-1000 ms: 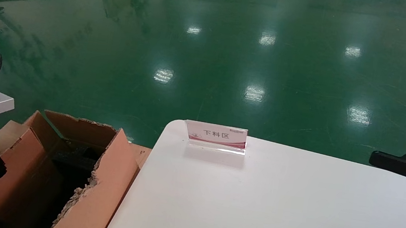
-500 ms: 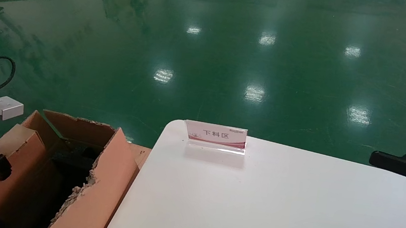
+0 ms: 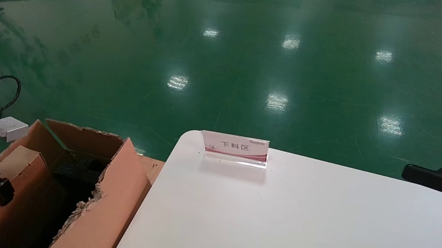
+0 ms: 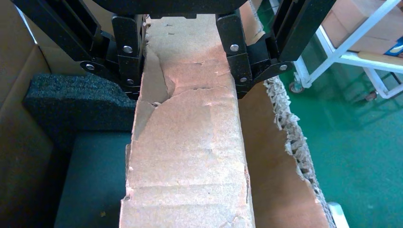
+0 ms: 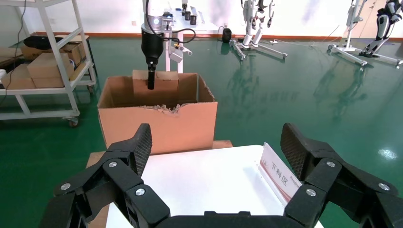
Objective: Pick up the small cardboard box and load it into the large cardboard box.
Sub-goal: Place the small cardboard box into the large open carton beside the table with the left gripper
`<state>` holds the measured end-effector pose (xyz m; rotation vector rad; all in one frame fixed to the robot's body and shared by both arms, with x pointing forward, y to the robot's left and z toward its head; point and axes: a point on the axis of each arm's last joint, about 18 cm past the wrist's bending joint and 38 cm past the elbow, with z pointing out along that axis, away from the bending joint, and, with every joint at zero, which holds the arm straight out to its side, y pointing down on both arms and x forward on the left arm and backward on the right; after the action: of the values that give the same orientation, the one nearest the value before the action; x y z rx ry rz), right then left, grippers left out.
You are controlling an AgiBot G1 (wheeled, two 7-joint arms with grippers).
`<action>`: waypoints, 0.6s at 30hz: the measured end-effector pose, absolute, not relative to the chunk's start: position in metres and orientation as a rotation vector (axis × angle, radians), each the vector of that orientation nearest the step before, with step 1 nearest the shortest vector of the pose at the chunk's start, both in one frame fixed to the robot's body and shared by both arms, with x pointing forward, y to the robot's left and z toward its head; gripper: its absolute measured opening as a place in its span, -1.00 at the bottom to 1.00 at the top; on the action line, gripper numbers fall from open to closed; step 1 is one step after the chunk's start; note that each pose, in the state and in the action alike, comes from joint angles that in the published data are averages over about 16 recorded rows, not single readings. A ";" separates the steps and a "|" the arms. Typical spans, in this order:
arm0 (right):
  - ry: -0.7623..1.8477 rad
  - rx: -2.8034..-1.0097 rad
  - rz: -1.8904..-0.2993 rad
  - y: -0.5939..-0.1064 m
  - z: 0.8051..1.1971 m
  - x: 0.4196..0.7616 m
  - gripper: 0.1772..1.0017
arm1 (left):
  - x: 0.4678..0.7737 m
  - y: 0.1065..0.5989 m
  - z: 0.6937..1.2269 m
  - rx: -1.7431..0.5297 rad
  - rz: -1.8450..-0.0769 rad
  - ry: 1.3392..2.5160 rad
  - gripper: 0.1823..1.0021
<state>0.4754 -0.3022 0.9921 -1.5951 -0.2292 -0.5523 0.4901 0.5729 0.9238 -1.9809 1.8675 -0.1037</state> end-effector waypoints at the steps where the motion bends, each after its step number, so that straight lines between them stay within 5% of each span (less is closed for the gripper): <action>1: -0.229 -1.595 -0.552 -0.302 0.992 0.475 0.98 | 0.490 0.574 0.922 -1.984 -0.104 1.864 -0.54; 18: -0.229 -1.595 -0.552 -0.302 0.992 0.475 0.98 | 0.493 0.586 0.911 -2.014 -0.110 1.814 -0.54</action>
<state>0.4754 -0.3022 0.9921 -1.5951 -0.2292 -0.5523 0.4935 0.5855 0.9105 -2.0138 1.8143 -0.1097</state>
